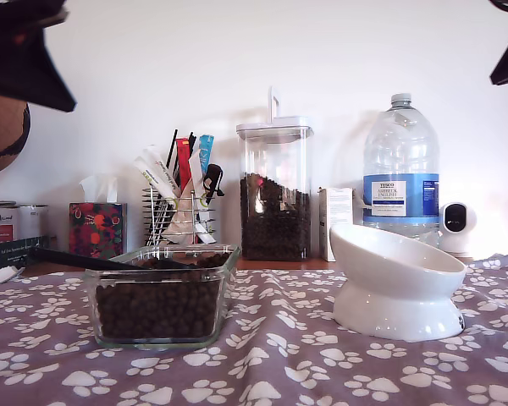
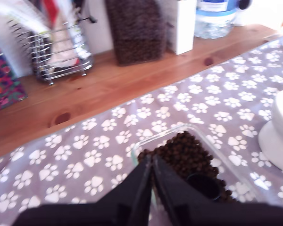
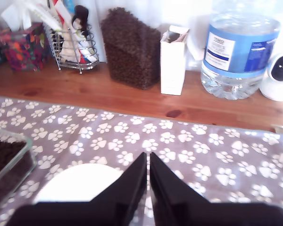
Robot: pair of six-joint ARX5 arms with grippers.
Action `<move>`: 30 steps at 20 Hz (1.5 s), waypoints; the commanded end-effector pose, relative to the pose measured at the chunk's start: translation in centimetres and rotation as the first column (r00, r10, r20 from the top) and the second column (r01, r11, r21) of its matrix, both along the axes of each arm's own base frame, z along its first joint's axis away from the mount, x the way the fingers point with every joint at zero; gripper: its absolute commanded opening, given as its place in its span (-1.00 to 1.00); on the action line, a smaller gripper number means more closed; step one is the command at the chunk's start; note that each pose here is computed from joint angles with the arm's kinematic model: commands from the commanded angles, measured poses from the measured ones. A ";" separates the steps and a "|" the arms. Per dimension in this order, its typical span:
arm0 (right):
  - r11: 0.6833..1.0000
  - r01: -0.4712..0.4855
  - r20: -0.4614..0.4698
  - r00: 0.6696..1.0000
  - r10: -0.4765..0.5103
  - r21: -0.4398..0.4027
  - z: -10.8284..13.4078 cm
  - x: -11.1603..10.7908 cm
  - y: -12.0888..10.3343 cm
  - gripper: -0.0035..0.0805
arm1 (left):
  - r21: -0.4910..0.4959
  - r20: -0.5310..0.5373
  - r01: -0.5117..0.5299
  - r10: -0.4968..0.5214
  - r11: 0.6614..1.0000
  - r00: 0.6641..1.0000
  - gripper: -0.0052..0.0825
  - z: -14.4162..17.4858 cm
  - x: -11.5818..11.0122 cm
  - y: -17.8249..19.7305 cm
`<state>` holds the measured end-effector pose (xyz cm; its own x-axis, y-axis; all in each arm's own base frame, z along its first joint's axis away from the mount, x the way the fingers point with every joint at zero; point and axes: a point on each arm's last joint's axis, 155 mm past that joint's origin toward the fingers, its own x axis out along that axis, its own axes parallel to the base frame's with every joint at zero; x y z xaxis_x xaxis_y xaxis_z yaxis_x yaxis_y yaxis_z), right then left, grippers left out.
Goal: Measure one spoon of cat food and pour it into the food bowl
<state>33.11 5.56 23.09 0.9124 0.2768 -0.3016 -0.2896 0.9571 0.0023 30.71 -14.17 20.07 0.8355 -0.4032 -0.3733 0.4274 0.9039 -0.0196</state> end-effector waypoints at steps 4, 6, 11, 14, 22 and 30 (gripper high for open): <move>1.000 0.022 0.044 0.999 -0.023 0.018 1.7 -1.4 -1.6 -0.94 | -0.043 0.083 -0.014 0.018 0.999 0.996 -0.91 -0.4 -2.9 2.5; 1.000 0.019 0.068 0.997 -0.020 0.017 2.4 -2.7 -1.4 -0.94 | -0.060 0.126 -0.016 0.024 0.998 0.992 -0.92 0.4 -4.1 3.0; 1.000 0.001 0.064 0.998 -0.002 0.019 1.6 -5.8 -0.7 -0.94 | -0.107 0.203 -0.025 0.047 0.994 0.978 -0.93 2.8 -5.7 3.8; 0.999 -0.023 0.030 0.999 0.022 0.040 0.2 -7.5 0.1 -0.94 | -0.106 0.200 -0.024 0.045 0.994 0.979 -0.93 2.7 -5.9 3.8; 0.992 0.073 -0.213 0.976 -0.050 0.105 -5.0 -10.2 -0.6 -0.94 | -0.086 0.130 -0.029 0.040 0.996 0.991 -0.92 0.9 -6.2 3.9; 0.992 0.074 -0.216 0.975 -0.050 0.104 -5.0 -10.2 -0.6 -0.94 | -0.012 -0.050 -0.038 0.037 0.999 0.998 -0.92 -3.7 -7.7 4.4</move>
<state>22.83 4.92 18.69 0.8540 0.2619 -0.4496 -0.2109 0.9642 0.1610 23.07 -9.73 17.08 0.8381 -0.3787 -0.3926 0.3921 0.9186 -0.0491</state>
